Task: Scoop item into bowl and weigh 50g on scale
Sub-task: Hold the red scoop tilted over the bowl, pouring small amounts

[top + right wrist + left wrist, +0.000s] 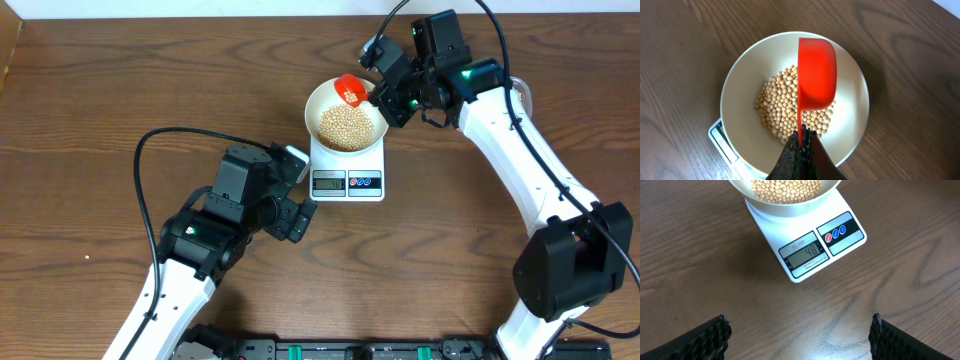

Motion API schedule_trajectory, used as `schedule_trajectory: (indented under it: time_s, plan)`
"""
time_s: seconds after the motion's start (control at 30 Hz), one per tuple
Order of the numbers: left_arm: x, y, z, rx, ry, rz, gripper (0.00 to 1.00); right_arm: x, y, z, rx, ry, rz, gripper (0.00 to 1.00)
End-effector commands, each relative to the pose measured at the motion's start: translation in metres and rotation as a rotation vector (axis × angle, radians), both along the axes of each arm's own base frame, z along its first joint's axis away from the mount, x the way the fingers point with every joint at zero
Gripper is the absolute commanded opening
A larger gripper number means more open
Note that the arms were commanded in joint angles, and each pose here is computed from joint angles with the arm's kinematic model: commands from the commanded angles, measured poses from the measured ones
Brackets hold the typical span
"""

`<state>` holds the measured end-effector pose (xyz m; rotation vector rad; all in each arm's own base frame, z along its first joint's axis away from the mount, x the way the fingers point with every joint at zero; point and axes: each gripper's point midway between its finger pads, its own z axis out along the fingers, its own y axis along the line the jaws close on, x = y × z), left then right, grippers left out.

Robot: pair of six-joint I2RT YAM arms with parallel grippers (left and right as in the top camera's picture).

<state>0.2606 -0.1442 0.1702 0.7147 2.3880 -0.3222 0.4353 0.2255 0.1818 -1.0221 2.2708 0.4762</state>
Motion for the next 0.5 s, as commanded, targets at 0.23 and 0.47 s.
schedule_trajectory:
  time_s: [0.23,0.47]
  plan:
    - [-0.0023,-0.0022,-0.0013,-0.010,0.010,-0.006,0.91,-0.0010,0.0026,0.0164,0.010,-0.039,0.017,0.01]
    - [-0.0023,-0.0022,-0.0013,-0.010,0.010,-0.006,0.91,-0.0031,0.0063,0.0164,0.008,-0.043,0.033,0.01]
